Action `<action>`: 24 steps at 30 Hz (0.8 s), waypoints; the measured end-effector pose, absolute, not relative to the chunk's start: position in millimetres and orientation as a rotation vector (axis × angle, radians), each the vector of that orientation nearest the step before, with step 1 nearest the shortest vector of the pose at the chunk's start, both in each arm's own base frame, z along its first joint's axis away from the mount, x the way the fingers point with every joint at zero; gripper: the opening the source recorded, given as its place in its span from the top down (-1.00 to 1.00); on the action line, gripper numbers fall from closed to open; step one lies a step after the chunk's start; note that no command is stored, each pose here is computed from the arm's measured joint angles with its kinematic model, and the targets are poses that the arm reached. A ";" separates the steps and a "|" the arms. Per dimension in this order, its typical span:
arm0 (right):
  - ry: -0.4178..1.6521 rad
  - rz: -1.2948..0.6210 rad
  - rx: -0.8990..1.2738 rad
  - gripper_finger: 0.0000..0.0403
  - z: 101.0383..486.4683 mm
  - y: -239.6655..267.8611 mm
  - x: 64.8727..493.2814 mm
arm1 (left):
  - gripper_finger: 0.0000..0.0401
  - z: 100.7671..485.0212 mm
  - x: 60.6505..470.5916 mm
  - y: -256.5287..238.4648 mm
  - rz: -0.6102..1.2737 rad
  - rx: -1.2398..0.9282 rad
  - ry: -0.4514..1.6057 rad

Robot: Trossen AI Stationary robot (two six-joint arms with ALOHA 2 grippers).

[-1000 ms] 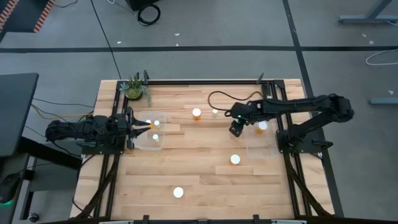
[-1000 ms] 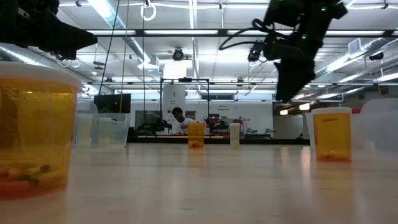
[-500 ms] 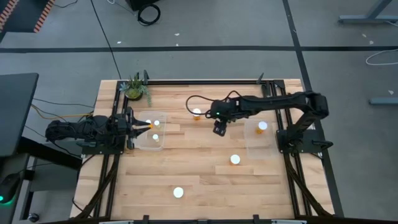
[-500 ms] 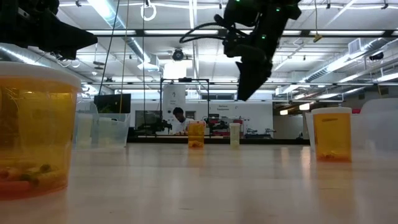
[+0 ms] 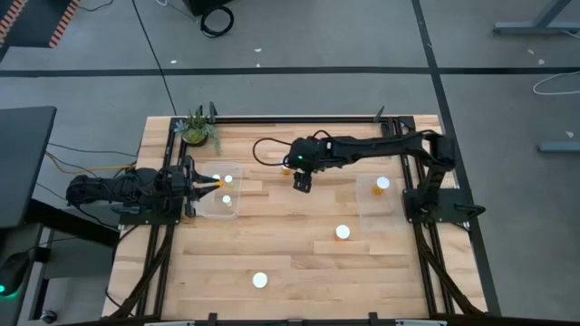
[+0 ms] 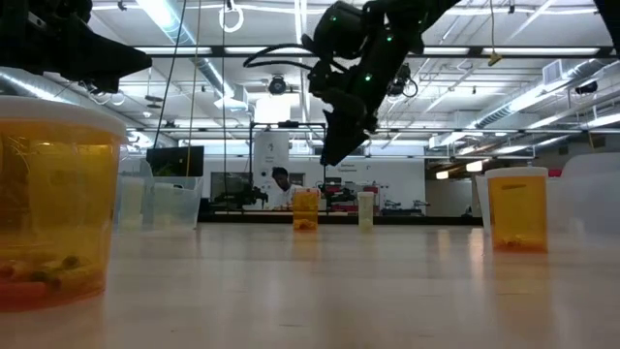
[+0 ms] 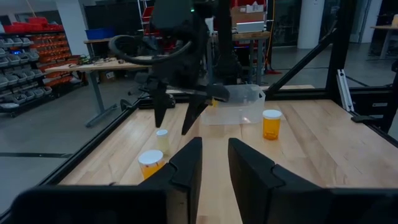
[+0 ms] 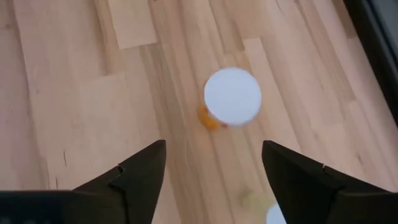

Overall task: Pick and place medicine bottles into bin by pill shape (circle, oval)
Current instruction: Put the large orange pill bottle into the right transparent bin

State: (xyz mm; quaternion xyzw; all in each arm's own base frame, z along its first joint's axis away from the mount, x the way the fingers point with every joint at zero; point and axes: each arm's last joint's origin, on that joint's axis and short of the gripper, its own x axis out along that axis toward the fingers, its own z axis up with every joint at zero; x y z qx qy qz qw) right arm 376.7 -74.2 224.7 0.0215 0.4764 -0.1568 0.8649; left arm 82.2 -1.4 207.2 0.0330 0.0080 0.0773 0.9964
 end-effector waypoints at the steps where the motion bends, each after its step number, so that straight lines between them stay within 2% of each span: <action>1: 0.995 -0.324 0.046 -0.39 224.0 -76.9 379.5 | 0.55 207.2 82.2 -1.4 0.155 0.066 0.016; 8: 0.992 -0.270 0.044 -0.51 217.4 -90.7 400.1 | 0.57 207.2 82.2 -1.4 0.155 0.066 0.016; 15: 0.982 -0.231 0.004 -0.52 214.9 -100.1 421.6 | 0.59 207.2 82.2 -1.4 0.155 0.066 0.016; 24: 1.008 -0.216 0.013 -0.52 205.8 -115.8 424.0 | 0.55 207.1 82.2 -1.4 0.155 0.066 0.016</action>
